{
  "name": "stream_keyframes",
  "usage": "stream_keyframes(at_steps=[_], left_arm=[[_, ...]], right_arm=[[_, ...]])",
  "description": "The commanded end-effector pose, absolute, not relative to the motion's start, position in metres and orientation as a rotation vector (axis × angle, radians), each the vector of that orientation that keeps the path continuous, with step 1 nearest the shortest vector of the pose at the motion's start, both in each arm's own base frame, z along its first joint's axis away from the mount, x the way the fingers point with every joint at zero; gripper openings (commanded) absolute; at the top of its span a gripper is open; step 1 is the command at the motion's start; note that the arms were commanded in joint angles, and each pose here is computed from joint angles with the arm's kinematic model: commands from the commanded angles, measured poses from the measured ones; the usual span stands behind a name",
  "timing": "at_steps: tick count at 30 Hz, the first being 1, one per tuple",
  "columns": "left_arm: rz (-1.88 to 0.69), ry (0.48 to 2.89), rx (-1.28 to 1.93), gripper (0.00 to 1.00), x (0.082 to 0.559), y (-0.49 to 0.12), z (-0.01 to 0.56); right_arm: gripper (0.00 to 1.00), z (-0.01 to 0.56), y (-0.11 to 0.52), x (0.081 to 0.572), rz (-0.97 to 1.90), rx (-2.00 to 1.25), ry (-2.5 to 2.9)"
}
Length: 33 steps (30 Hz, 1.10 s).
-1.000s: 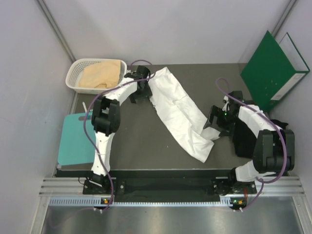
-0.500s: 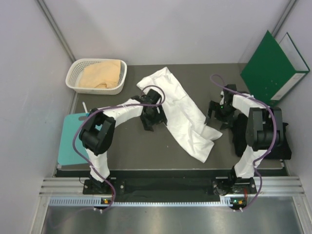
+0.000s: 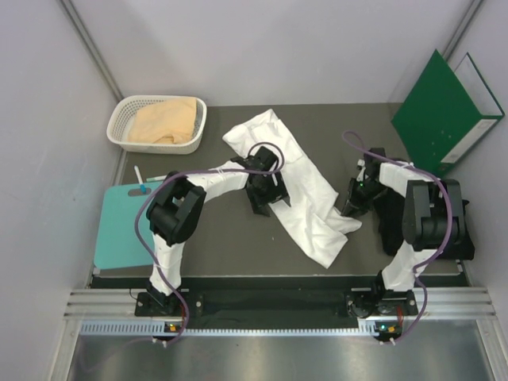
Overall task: Fold and stack the t-shirts
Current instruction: Rotate the tshirt 90 degrees
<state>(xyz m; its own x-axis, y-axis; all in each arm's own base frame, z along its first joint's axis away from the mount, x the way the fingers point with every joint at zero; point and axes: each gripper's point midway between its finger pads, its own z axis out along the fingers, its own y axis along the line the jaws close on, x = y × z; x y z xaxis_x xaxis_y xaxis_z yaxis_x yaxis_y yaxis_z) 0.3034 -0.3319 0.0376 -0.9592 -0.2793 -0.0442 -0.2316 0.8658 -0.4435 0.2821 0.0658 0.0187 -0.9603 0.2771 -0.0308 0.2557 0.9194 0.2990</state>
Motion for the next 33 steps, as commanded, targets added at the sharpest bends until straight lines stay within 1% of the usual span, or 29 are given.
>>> stream_keyframes(at_steps=[1, 4, 9, 10, 11, 13, 14, 15, 16, 17, 21, 24, 25, 27, 28, 30, 31, 33], left_arm=[[-0.745, 2.965, -0.393, 0.81, 0.299, -0.352, 0.032], [-0.702, 2.988, -0.413, 0.81, 0.298, -0.347, 0.02], [-0.519, 3.013, -0.51, 0.79, 0.311, -0.318, 0.0], [-0.515, 3.006, -0.531, 0.73, 0.315, -0.313, -0.001], [-0.51, 2.991, -0.572, 0.65, 0.322, -0.304, -0.001], [-0.5, 2.97, -0.608, 0.37, 0.331, -0.295, -0.002], [-0.5, 2.957, -0.628, 0.15, 0.339, -0.288, -0.001], [-0.496, 2.956, -0.631, 0.08, 0.341, -0.285, -0.001], [-0.465, 2.969, -0.646, 0.03, 0.341, -0.279, -0.003], [-0.454, 2.967, -0.637, 0.0, 0.346, -0.274, -0.003], [-0.364, 2.971, -0.613, 0.0, 0.348, -0.257, 0.001], [-0.325, 2.983, -0.584, 0.0, 0.344, -0.249, 0.003], [-0.312, 2.991, -0.57, 0.0, 0.341, -0.248, 0.003], [-0.292, 3.026, -0.535, 0.0, 0.333, -0.244, 0.002], [-0.284, 3.039, -0.528, 0.0, 0.33, -0.242, 0.001], [-0.268, 3.09, -0.491, 0.0, 0.315, -0.237, -0.001], [-0.259, 3.094, -0.483, 0.0, 0.311, -0.233, 0.001], [-0.173, 3.126, -0.445, 0.0, 0.295, -0.217, -0.002]], right_arm=[[0.32, 0.026, 0.069, 0.262, 0.495, 0.425, 3.032], [0.33, 0.029, 0.068, 0.254, 0.479, 0.431, 3.047], [0.31, 0.035, 0.069, 0.24, 0.492, 0.394, 3.088], [0.28, 0.037, 0.069, 0.235, 0.493, 0.375, 3.102], [0.27, 0.038, 0.07, 0.232, 0.498, 0.361, 3.106], [0.25, 0.043, 0.072, 0.227, 0.519, 0.337, 3.106], [0.24, 0.044, 0.072, 0.221, 0.523, 0.333, 3.127], [0.23, 0.049, 0.073, 0.218, 0.53, 0.324, 3.123], [0.2, 0.05, 0.073, 0.216, 0.533, 0.316, 3.127], [0.2, 0.053, 0.073, 0.209, 0.535, 0.319, 3.146], [0.21, 0.061, 0.076, 0.188, 0.561, 0.294, 3.193], [0.26, 0.064, 0.08, 0.179, 0.587, 0.305, 3.201], [0.34, 0.065, 0.08, 0.181, 0.582, 0.301, 3.192], [0.45, 0.067, 0.076, 0.189, 0.541, 0.293, 3.172], [0.55, 0.068, 0.075, 0.196, 0.53, 0.284, 3.15], [0.61, 0.074, 0.072, 0.216, 0.496, 0.269, 3.102], [0.68, 0.081, 0.073, 0.233, 0.496, 0.26, 3.048], [0.72, 0.082, 0.074, 0.247, 0.496, 0.262, 3.019]])
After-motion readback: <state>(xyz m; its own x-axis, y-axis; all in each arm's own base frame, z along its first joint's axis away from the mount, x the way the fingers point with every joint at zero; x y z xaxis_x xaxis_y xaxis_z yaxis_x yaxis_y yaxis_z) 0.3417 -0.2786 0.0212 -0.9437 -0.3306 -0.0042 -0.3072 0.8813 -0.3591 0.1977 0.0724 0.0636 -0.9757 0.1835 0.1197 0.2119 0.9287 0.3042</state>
